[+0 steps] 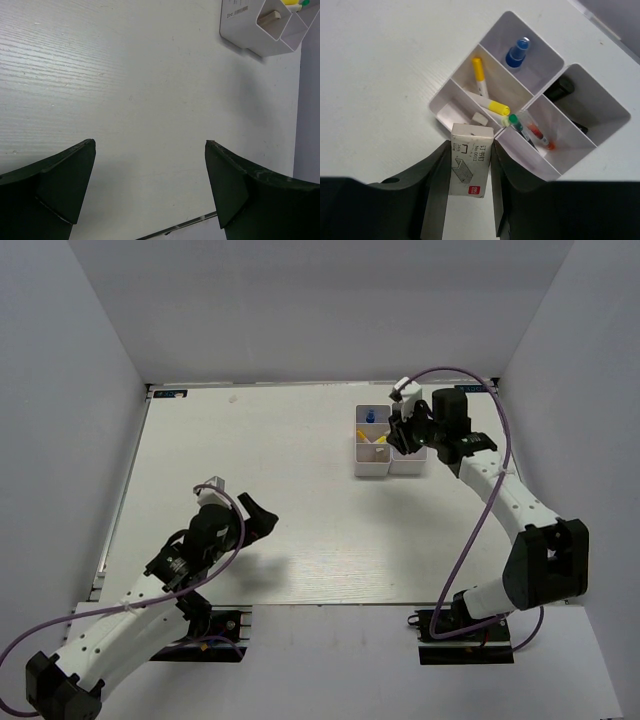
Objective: Sort the stationery into containers
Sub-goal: Place the stationery in the storage box.
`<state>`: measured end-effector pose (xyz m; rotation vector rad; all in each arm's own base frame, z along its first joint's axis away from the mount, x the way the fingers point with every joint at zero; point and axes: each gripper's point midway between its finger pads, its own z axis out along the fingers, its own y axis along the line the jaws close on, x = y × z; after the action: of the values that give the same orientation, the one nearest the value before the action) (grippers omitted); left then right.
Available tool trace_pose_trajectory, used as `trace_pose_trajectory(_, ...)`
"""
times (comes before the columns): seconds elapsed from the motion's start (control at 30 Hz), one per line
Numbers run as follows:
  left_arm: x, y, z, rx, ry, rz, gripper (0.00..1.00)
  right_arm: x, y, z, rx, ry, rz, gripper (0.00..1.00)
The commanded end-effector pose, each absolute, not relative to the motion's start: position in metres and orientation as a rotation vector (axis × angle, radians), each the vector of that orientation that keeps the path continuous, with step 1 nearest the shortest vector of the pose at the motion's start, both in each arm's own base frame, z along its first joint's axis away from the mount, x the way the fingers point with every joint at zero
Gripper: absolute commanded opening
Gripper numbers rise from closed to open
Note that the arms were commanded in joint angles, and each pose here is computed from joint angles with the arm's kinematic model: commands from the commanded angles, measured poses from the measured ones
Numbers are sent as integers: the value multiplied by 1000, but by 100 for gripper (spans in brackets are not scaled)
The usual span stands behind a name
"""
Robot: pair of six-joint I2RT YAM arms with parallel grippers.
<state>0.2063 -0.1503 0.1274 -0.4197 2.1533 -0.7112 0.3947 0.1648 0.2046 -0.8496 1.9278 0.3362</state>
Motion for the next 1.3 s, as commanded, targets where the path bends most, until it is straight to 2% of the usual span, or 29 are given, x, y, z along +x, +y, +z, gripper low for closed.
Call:
trace_pose_trajectory(0.0, 209, -153, 127, -410, 2151, -720, 100, 394, 178, 226, -944, 1747, 439, 0)
trace_pose_trajectory(0.37, 212, -158, 126, -404, 2146, -736, 100, 441, 130, 204, -873, 1810, 434, 0)
trace_pose_trajectory(1.03, 217, -165, 123, -373, 2157, -743, 100, 443, 111, 151, -912, 1918, 448, 0)
trace_pose_trajectory(1.13, 217, -165, 123, -373, 2157, -743, 100, 444, 111, 148, -906, 1926, 450, 5)
trace_pose_trajectory(1.27, 217, -165, 123, -373, 2157, -743, 100, 447, 107, 145, -907, 1930, 435, 23)
